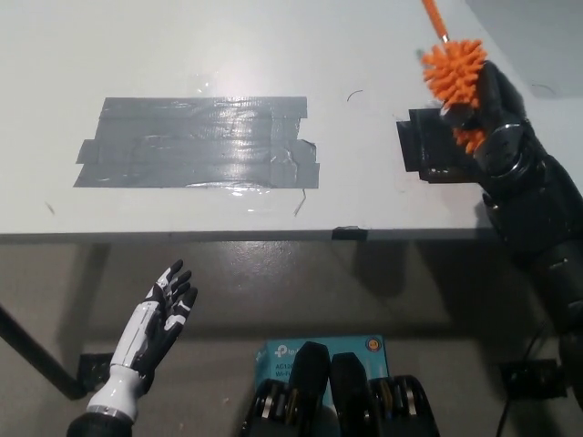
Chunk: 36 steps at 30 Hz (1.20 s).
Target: A person hands an oraange duster to the robot and the robot grabs it with its right hand and places it on the black marked spot infron tof it on the desk
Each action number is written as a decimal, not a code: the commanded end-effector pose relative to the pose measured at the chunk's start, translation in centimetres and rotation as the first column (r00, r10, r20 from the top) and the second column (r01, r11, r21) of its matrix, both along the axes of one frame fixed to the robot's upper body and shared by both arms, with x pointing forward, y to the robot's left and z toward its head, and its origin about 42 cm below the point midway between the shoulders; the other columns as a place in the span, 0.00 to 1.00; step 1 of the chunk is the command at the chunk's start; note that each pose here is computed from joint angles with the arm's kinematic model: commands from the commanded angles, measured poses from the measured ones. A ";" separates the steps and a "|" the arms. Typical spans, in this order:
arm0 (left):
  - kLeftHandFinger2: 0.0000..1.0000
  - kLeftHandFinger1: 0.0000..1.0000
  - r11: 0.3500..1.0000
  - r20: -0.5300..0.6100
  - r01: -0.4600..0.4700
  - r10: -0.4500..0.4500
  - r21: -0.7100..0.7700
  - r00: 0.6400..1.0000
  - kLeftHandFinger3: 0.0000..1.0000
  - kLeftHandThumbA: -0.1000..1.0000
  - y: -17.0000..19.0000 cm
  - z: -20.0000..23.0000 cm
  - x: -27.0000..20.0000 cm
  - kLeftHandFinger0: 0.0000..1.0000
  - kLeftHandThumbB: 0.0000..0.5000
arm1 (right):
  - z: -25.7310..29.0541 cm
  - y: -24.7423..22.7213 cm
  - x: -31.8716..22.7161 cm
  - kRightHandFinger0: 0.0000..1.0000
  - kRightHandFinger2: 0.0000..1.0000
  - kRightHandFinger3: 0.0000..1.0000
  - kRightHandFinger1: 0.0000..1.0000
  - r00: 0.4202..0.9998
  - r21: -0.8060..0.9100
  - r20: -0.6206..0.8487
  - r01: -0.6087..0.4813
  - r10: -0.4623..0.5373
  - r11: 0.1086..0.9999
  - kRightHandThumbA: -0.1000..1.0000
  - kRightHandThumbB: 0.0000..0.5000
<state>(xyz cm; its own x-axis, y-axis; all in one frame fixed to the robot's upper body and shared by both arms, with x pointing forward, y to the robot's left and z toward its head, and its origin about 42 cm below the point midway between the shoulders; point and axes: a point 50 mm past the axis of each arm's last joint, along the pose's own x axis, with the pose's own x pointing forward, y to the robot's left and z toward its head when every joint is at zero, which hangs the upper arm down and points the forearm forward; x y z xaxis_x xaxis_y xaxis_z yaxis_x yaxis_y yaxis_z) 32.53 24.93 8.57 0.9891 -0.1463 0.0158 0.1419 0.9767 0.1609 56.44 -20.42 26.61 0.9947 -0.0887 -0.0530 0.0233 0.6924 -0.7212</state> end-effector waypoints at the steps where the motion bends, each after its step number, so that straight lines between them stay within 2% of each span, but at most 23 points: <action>1: 1.00 1.00 0.999 0.067 0.026 -0.028 0.018 0.997 1.00 0.77 0.2 1.3 0.8 1.00 0.24 | 4.4 1.1 0.7 1.00 1.00 1.00 1.00 0.983 -0.010 -0.026 -0.182 0.182 0.983 0.46 0.83; 2: 1.00 1.00 1.000 0.067 0.028 -0.029 0.013 0.997 1.00 0.76 0.2 1.4 0.9 1.00 0.24 | 4.9 1.1 0.7 1.00 1.00 1.00 1.00 0.978 -0.025 -0.037 -0.208 0.207 0.978 0.52 0.84; 5: 1.00 1.00 1.000 0.064 0.026 -0.027 0.015 0.998 1.00 0.76 0.1 1.5 1.0 1.00 0.24 | 5.3 0.9 0.6 1.00 1.00 1.00 1.00 0.972 -0.036 -0.041 -0.232 0.231 0.972 0.56 0.85; 9: 1.00 1.00 0.999 0.074 0.030 -0.033 0.031 0.997 1.00 0.76 0.2 1.5 1.0 0.98 0.27 | 5.6 0.6 0.5 1.00 1.00 1.00 1.00 0.970 -0.035 -0.036 -0.240 0.239 0.970 0.56 0.82; 11: 1.00 1.00 0.999 0.073 0.031 -0.034 0.033 0.997 1.00 0.77 0.2 1.5 1.0 0.98 0.30 | 5.5 0.6 0.4 1.00 1.00 1.00 1.00 0.968 -0.019 -0.040 -0.249 0.249 0.968 0.52 0.77; 14: 1.00 1.00 0.999 0.072 0.032 -0.034 0.024 0.997 1.00 0.74 0.2 1.6 1.1 0.98 0.28 | 5.6 0.6 0.3 1.00 1.00 1.00 1.00 0.966 -0.006 -0.040 -0.256 0.255 0.967 0.49 0.77; 22: 1.00 1.00 1.000 0.063 0.016 -0.017 0.020 0.998 1.00 0.73 0.7 1.1 0.1 0.98 0.28 | 6.1 0.6 -0.5 1.00 1.00 1.00 1.00 0.972 -0.049 0.008 -0.235 0.236 0.971 0.54 0.74; 23: 1.00 1.00 1.000 0.061 0.012 -0.014 0.024 0.998 1.00 0.73 0.8 1.0 0.0 0.99 0.28 | 6.6 0.4 -0.8 1.00 1.00 1.00 1.00 0.971 -0.041 0.040 -0.233 0.235 0.972 0.53 0.68; 24: 1.00 1.00 1.000 0.060 0.010 -0.011 0.027 0.998 1.00 0.73 0.8 1.0 -0.1 0.99 0.28 | 6.9 0.3 -1.0 1.00 1.00 1.00 1.00 0.970 -0.034 0.062 -0.232 0.234 0.972 0.53 0.66; 25: 1.00 1.00 1.000 0.055 0.009 -0.010 0.014 0.998 1.00 0.71 0.9 0.9 -0.3 0.98 0.26 | 8.0 -0.2 -1.9 1.00 1.00 1.00 1.00 0.963 -0.020 0.120 -0.239 0.240 0.971 0.60 0.63; 27: 1.00 1.00 1.000 0.054 0.012 -0.013 0.011 0.998 1.00 0.71 0.8 0.9 -0.3 0.98 0.27 | 9.6 -0.6 -3.3 1.00 1.00 1.00 1.00 0.945 -0.014 0.204 -0.258 0.255 0.966 0.67 0.58; 30: 1.00 1.00 1.000 0.055 0.011 -0.012 0.016 0.998 1.00 0.72 0.6 1.1 0.0 0.98 0.28 | 11.9 -1.3 -5.8 1.00 1.00 1.00 1.00 0.905 0.012 0.329 -0.290 0.270 0.957 0.73 0.58; 33: 1.00 1.00 1.000 0.059 0.020 -0.020 0.008 0.998 1.00 0.75 0.4 1.1 0.0 0.99 0.28 | 13.7 -2.1 -9.6 1.00 1.00 1.00 1.00 0.852 0.006 0.434 -0.328 0.293 0.945 0.86 0.54; 35: 1.00 1.00 1.000 0.067 0.026 -0.027 0.010 0.997 1.00 0.77 0.4 1.2 0.1 1.00 0.26 | 14.4 -2.5 -12.5 1.00 1.00 1.00 1.00 0.805 0.014 0.504 -0.370 0.313 0.929 0.88 0.52; 36: 1.00 1.00 1.000 0.067 0.026 -0.027 0.011 0.997 1.00 0.77 0.4 1.2 0.2 1.00 0.26 | 14.4 -2.5 -12.8 1.00 1.00 1.00 1.00 0.799 0.017 0.512 -0.376 0.315 0.926 0.88 0.52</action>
